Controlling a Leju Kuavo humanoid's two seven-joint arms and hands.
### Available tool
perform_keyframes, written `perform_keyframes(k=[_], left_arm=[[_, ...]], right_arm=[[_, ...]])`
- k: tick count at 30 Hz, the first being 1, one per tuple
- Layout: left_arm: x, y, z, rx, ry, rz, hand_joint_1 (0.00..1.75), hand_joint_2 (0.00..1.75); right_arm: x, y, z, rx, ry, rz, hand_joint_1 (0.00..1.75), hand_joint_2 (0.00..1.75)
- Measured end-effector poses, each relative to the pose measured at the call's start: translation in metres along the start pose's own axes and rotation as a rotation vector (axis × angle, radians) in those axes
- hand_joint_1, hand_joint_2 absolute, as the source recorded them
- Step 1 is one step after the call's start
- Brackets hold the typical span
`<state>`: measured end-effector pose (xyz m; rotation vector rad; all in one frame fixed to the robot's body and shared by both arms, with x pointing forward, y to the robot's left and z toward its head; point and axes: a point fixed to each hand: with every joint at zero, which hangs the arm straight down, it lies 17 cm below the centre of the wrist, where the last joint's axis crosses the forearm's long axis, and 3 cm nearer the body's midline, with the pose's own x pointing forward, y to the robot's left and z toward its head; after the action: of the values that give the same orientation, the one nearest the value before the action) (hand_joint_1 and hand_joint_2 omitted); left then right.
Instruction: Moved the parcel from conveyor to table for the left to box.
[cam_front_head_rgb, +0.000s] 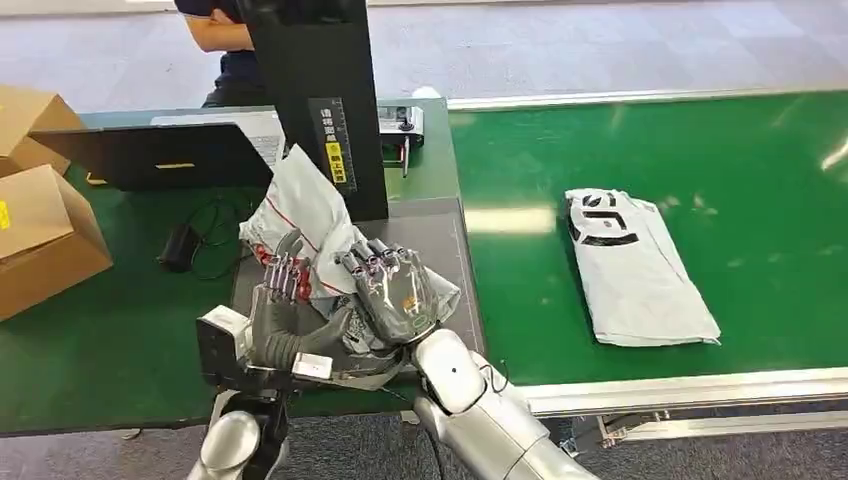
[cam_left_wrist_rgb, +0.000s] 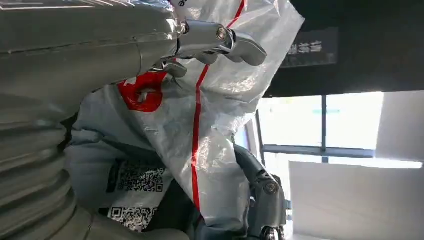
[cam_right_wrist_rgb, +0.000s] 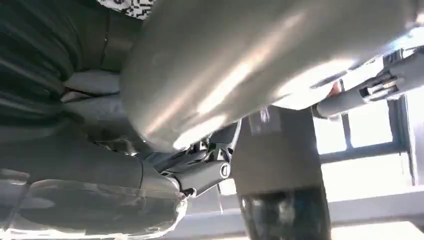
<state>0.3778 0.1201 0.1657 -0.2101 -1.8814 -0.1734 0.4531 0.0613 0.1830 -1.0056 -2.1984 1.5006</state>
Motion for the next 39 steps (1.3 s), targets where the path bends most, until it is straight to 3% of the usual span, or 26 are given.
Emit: perform_keyframes(k=[6, 13, 18, 20, 24, 25, 33, 39], left_arm=[[-0.003, -0.005, 0.002, -0.033, 0.009, 0.002, 0.00, 1.75], [0.007, -0.031, 0.009, -0.096, -0.016, 0.042, 0.00, 1.75], [0.011, -0.041, 0.008, -0.126, -0.026, 0.051, 0.00, 1.75], [0.011, -0.043, 0.008, -0.135, -0.026, 0.053, 0.00, 1.75], [0.008, -0.046, 0.010, -0.146, -0.014, 0.040, 0.00, 1.75], [0.008, -0.047, 0.011, -0.148, -0.012, 0.038, 0.00, 1.75], [0.009, -0.059, 0.013, -0.183, -0.013, 0.038, 0.00, 1.75], [0.008, -0.062, 0.013, -0.190, -0.012, 0.041, 0.00, 1.75]], right_arm=[[0.005, 0.044, 0.027, 0.129, -0.018, -0.061, 1.75, 1.75], [-0.020, 0.087, 0.064, 0.283, 0.042, -0.064, 1.75, 1.75], [-0.034, 0.122, 0.088, 0.483, 0.103, -0.039, 1.75, 1.75], [-0.049, 0.129, 0.095, 0.536, 0.176, -0.023, 0.00, 1.75], [-0.073, 0.116, 0.095, 0.445, 0.272, -0.012, 0.00, 1.75], [-0.078, 0.110, 0.093, 0.406, 0.287, -0.013, 0.00, 0.00], [-0.103, 0.068, 0.084, 0.187, 0.332, -0.093, 0.00, 0.00], [-0.130, 0.049, 0.087, 0.110, 0.424, -0.114, 0.00, 0.00]])
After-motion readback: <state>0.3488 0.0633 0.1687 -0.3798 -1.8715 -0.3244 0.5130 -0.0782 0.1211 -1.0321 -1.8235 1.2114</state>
